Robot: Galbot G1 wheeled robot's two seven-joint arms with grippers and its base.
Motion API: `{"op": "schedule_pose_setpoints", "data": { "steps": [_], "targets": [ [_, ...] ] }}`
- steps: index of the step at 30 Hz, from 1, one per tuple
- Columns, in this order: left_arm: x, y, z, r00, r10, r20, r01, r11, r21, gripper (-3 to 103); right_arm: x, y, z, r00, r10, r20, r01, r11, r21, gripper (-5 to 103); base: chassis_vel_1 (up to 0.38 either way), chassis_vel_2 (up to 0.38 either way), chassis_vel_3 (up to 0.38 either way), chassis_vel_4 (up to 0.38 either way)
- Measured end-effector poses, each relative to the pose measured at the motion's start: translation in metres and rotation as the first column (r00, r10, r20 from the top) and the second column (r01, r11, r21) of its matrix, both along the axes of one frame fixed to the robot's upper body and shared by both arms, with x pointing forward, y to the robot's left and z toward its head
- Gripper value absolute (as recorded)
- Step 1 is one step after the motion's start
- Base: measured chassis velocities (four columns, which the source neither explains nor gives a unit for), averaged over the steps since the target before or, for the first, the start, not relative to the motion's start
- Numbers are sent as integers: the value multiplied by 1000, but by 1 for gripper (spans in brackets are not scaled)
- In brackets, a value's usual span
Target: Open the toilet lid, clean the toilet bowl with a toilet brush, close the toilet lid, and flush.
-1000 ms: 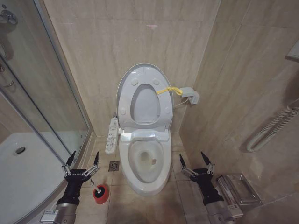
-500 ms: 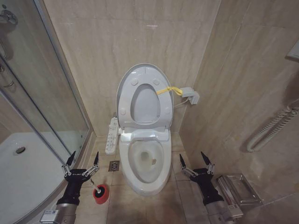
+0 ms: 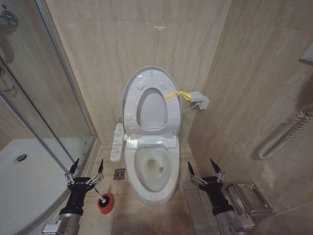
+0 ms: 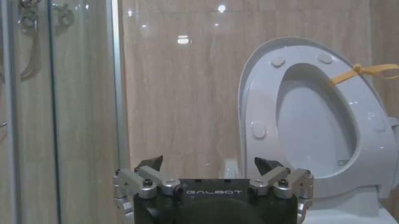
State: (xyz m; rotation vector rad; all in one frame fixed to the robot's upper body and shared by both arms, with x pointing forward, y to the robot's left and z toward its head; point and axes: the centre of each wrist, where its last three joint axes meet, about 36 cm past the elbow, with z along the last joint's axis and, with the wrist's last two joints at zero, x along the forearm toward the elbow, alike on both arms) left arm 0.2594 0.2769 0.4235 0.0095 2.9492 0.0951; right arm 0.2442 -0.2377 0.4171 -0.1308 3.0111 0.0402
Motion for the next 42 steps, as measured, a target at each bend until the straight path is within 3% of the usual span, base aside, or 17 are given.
{"op": "schedule_pose_setpoints", "data": {
  "steps": [7,14,16,19,23,29,35,42],
  "targets": [
    [-9,-4,32,995,78,-64,-80,996,-34,97,0,0,0,1000,0,0,0,1000,0,100,0,0,0,0],
    [-27,-7,78,968,184,-172,-199,977,-76,100,0,0,0,1000,0,0,0,1000,0,100,0,0,0,0],
    [-30,-7,82,965,193,-177,-209,975,-78,100,0,0,0,1000,0,0,0,1000,0,100,0,0,0,0],
    [-43,-9,86,975,195,-107,-202,977,-69,100,0,0,0,1000,0,0,0,1000,0,100,0,0,0,0],
    [-44,-8,82,982,174,-77,-180,982,-65,100,0,0,0,1000,0,0,0,1000,0,100,0,0,0,0],
    [-44,-8,79,983,162,-87,-167,984,-56,98,0,0,0,1000,0,0,0,1000,0,100,0,0,0,0],
    [-35,8,38,980,165,-111,-167,986,-15,96,0,0,0,1000,0,0,0,1000,0,100,0,0,0,0],
    [-38,23,-58,968,197,-159,-202,979,-18,97,0,0,0,1000,0,0,0,1000,0,100,0,0,0,0]
  ]
}}
